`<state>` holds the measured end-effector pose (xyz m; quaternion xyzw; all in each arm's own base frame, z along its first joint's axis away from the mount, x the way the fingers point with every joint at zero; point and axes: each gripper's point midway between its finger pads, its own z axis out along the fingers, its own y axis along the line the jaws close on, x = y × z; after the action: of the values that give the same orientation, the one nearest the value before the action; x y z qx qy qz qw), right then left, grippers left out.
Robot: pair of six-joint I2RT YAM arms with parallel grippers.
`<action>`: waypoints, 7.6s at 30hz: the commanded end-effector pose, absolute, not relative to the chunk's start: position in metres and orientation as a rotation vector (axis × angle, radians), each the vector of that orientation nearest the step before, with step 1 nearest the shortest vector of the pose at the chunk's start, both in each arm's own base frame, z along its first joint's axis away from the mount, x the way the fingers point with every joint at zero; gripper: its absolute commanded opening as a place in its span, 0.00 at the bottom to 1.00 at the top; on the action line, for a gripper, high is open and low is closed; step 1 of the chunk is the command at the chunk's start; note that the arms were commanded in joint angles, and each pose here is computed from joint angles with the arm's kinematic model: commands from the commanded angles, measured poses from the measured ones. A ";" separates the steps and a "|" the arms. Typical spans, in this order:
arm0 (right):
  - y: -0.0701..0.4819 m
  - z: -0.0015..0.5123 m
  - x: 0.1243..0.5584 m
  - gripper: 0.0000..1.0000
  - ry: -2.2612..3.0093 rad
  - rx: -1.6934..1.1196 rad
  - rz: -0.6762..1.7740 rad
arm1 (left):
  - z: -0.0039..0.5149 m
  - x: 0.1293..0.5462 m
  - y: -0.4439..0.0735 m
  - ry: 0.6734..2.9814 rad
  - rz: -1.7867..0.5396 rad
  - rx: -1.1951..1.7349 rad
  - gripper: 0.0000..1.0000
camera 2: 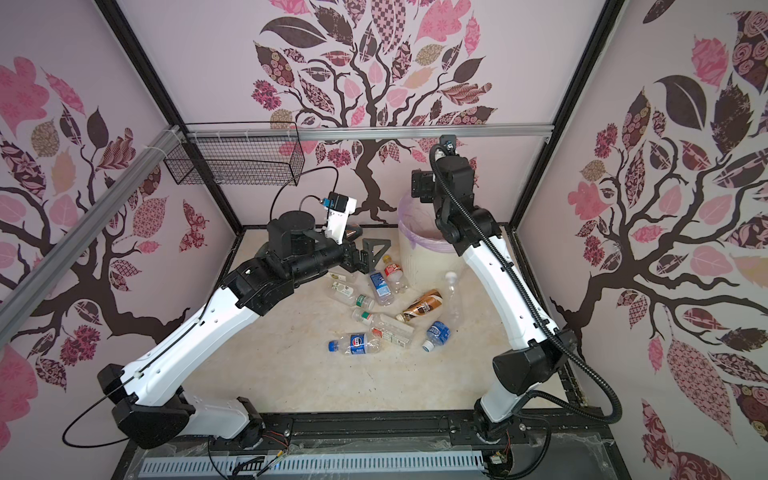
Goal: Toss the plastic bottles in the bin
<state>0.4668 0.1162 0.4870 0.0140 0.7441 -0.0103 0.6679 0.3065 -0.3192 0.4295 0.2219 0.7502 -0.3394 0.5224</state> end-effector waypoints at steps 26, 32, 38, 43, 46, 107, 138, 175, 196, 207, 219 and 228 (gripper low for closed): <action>0.116 0.425 0.437 0.99 1.797 0.058 0.095 | 0.353 0.305 -0.323 2.022 -0.841 0.487 0.98; 0.107 0.402 0.430 1.00 1.872 0.116 0.061 | 0.350 0.303 -0.319 2.035 -0.833 0.482 0.98; 0.087 0.383 0.406 1.00 1.924 0.255 0.052 | 0.349 0.299 -0.319 2.039 -0.853 0.481 0.98; 0.087 0.380 0.377 0.99 1.944 0.201 0.115 | 0.350 0.293 -0.323 2.042 -0.901 0.496 0.98; 0.072 0.377 0.361 1.00 1.952 0.234 0.066 | 0.351 0.289 -0.326 2.045 -0.927 0.516 0.98; -0.157 0.078 0.148 0.99 2.154 1.891 -0.409 | 0.279 0.198 -0.363 2.265 -1.217 0.789 0.98; -0.163 0.048 0.143 0.99 2.195 1.958 -0.368 | 0.280 0.207 -0.355 2.268 -1.239 0.750 0.98; -0.175 0.077 0.168 0.99 2.239 1.780 -0.322 | 0.285 0.208 -0.352 2.259 -1.291 0.734 0.98; -0.196 0.070 0.153 0.99 2.233 1.811 -0.438 | 0.288 0.211 -0.349 2.253 -1.317 0.710 0.98; -0.190 0.052 0.158 0.99 2.287 1.808 -0.370 | 0.287 0.213 -0.348 2.257 -1.329 0.698 0.98; -0.184 0.042 0.161 0.99 2.335 1.812 -0.316 | 0.287 0.216 -0.347 2.258 -1.335 0.683 0.98; -0.172 0.040 0.176 0.99 2.377 1.767 -0.195 | 0.285 0.220 -0.347 2.269 -1.347 0.665 0.98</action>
<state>0.1631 -0.1880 0.0503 0.5960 0.7875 -0.1209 0.1003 0.2189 -0.3489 0.2884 0.2421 0.8164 -0.4803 0.2103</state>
